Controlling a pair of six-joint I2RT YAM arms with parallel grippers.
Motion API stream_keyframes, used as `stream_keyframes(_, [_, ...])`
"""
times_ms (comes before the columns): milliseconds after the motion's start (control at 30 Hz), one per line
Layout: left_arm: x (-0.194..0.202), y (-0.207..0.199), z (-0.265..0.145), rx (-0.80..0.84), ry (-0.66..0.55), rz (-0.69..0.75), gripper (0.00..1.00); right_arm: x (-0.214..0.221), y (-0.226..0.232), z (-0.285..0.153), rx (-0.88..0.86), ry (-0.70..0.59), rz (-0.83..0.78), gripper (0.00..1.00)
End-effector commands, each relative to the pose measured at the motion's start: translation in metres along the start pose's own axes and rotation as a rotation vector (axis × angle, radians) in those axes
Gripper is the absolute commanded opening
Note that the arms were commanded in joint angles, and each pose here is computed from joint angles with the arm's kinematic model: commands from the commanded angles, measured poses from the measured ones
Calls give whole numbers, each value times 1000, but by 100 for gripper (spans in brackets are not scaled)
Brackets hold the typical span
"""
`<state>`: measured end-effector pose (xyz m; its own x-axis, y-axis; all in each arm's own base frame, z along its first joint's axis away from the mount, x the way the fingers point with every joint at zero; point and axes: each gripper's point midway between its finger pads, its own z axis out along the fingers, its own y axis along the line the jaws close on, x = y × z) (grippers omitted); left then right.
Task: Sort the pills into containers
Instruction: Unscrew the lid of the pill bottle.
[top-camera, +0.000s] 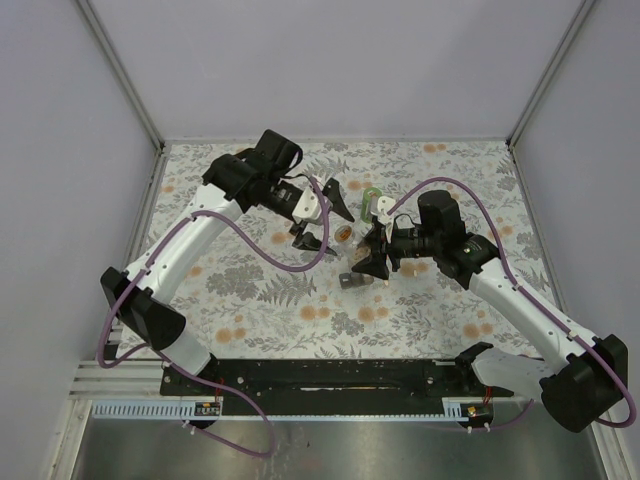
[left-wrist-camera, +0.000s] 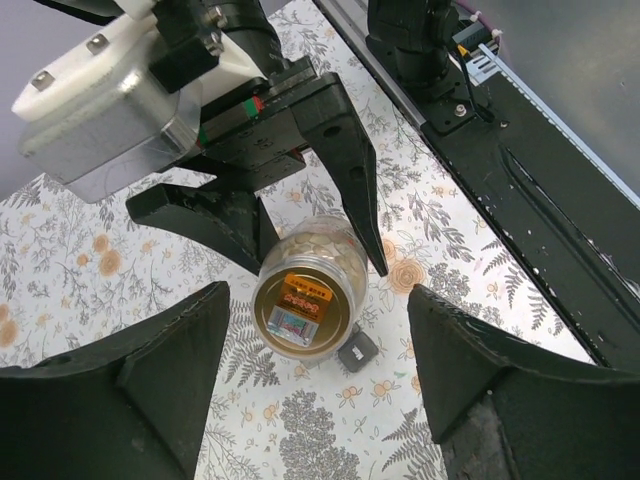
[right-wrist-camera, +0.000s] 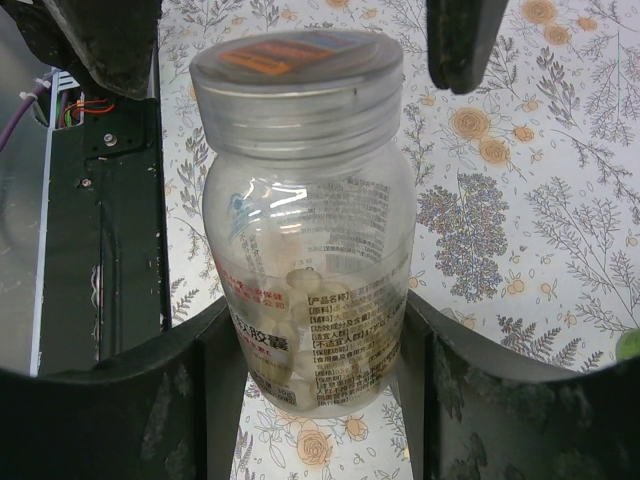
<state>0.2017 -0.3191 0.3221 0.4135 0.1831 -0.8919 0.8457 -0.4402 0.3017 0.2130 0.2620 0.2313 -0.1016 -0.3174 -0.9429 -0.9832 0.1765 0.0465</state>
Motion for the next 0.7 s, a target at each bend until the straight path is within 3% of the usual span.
stream_keyframes(0, [-24,10,3,-3,-87,40,74,-21,1,-3,-11,-46,-58,0])
stream_keyframes(667, [-13,11,7,-13,-62,-9,61,-22,2,-4,-6,-49,-62,1])
